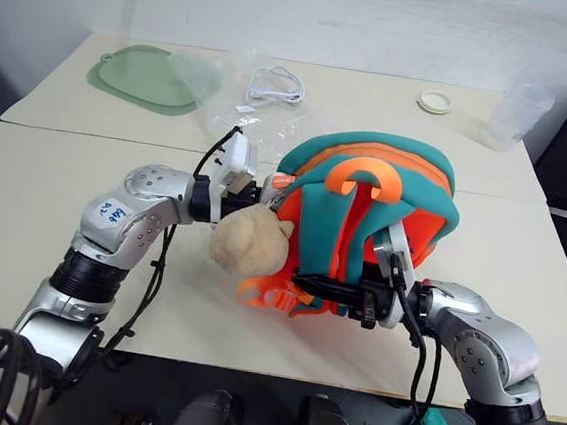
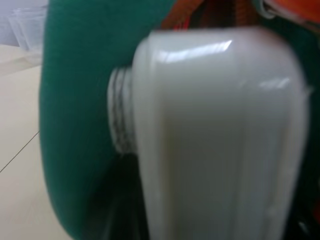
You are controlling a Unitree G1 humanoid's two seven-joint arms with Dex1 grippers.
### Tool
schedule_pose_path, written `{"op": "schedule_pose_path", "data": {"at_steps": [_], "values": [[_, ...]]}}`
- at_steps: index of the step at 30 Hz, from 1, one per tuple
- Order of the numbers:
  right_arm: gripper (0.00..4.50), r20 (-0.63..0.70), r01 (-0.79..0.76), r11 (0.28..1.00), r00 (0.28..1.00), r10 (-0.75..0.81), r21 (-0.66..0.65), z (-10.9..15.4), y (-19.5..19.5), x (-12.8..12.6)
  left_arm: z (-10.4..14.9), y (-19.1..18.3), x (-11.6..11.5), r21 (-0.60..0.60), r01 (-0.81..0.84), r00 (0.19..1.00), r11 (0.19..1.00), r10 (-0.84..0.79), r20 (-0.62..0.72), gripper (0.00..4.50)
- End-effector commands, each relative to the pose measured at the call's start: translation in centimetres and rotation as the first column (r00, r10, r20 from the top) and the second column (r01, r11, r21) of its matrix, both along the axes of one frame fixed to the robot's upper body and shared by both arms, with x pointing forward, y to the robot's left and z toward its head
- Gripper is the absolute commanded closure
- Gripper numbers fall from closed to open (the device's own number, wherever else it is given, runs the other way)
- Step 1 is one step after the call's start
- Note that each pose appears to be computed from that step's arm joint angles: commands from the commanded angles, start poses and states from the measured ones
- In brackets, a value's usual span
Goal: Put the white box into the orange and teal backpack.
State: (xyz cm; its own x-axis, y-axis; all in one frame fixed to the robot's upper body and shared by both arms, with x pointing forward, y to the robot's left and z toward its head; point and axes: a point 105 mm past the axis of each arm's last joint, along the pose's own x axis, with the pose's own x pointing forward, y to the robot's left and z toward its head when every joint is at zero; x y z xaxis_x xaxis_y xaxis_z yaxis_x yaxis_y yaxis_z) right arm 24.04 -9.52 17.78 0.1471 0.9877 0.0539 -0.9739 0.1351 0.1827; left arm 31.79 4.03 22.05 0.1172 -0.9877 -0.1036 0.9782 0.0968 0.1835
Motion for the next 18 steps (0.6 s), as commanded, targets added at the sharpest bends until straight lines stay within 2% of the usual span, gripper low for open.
{"op": "schedule_pose_path", "data": {"at_steps": [1, 5, 6, 9, 11, 18], "values": [[4.45, 0.047, 0.0, 1.0, 0.999, -0.001, 0.012, 0.6, 0.3, -0.5, 2.5, 2.2, -0.4, -0.071, -0.005, 0.997, 0.997, 0.01, 0.07, 1.36], [4.45, 0.053, 0.022, 1.0, 0.998, -0.023, 0.017, 0.5, 0.2, -0.5, 3.2, 6.5, -1.0, -0.068, -0.013, 0.997, 0.998, 0.018, 0.073, 0.16], [4.45, 0.054, 0.027, 1.0, 0.998, -0.028, 0.017, 0.5, 0.1, -0.4, 3.0, 8.0, -1.4, -0.025, -0.011, 0.998, 1.0, 0.013, 0.059, 0.0], [4.45, 0.056, 0.036, 0.999, 0.998, -0.036, 0.015, 0.4, -0.1, -0.3, 2.4, 10.8, -2.5, 0.064, 0.003, 1.0, 0.998, -0.003, 0.001, 0.0], [4.45, 0.057, 0.039, 0.999, 0.998, -0.039, 0.014, 0.3, -0.2, -0.2, 2.3, 12.2, -2.7, 0.096, -0.015, 1.0, 0.995, 0.013, 0.018, 0.0], [4.45, 0.052, 0.045, 0.999, 0.998, -0.046, 0.005, 0.0, -0.6, -0.1, 4.1, 11.1, -4.5, 0.004, 0.029, 0.998, 1.0, -0.029, 0.049, 0.0]]}}
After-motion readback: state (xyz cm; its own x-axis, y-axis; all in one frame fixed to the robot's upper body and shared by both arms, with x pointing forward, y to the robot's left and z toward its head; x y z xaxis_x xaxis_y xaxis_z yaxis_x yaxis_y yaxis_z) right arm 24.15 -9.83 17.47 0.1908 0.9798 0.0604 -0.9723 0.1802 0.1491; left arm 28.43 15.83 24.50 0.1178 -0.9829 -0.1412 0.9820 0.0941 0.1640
